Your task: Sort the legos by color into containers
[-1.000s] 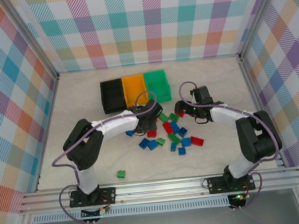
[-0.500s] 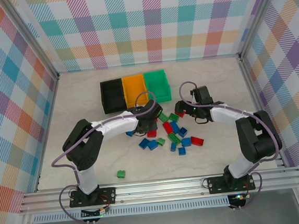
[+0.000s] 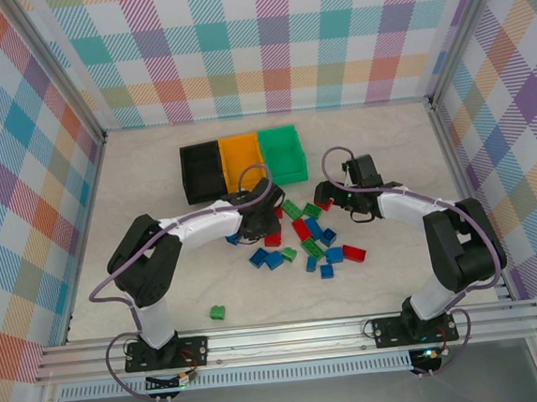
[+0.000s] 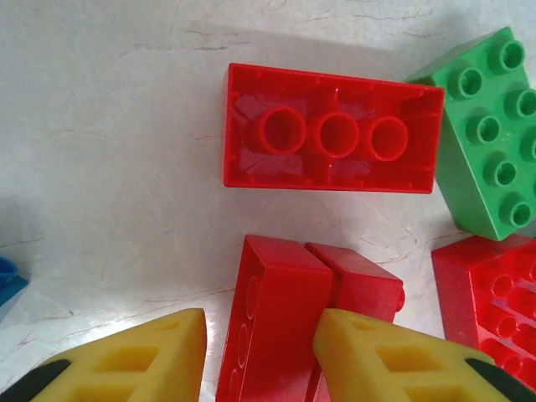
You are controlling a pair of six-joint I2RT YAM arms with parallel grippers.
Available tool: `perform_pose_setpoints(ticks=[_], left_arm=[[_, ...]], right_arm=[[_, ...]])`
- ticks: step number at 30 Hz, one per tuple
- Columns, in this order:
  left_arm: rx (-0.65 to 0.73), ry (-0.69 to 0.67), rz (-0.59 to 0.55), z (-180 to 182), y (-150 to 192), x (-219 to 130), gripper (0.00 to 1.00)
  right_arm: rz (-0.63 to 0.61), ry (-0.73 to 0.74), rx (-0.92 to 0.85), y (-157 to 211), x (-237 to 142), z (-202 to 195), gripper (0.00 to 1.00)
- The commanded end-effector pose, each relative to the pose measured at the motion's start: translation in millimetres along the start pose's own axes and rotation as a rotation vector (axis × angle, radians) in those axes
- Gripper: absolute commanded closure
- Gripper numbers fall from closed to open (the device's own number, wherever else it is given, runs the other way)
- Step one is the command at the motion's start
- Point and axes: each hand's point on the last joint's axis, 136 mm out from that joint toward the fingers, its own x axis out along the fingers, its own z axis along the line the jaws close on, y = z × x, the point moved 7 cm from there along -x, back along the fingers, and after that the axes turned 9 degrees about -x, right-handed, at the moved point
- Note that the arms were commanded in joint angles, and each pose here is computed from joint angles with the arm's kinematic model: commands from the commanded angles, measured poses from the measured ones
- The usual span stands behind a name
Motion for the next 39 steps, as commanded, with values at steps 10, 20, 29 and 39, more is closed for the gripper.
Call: perform_pose_setpoints(ticks=[10, 20, 29, 39], left_arm=[[0.141, -0.406, 0.232, 40, 48, 41, 0.58], [0.251, -0.632, 0.190, 58, 49, 26, 0.59], [0.157, -0.403, 0.291, 50, 63, 41, 0.60], [0.164, -0.462, 0.249, 50, 54, 32, 0.60]], right_arm=[[-0.021, 0.008, -0.003, -8, -4, 2, 0.04], [-0.018, 0.003, 0.001, -7, -4, 2, 0.04], [-0.018, 0.001, 0.002, -7, -3, 2, 0.04], [-0.020, 0.004, 0.001, -7, -4, 2, 0.04]])
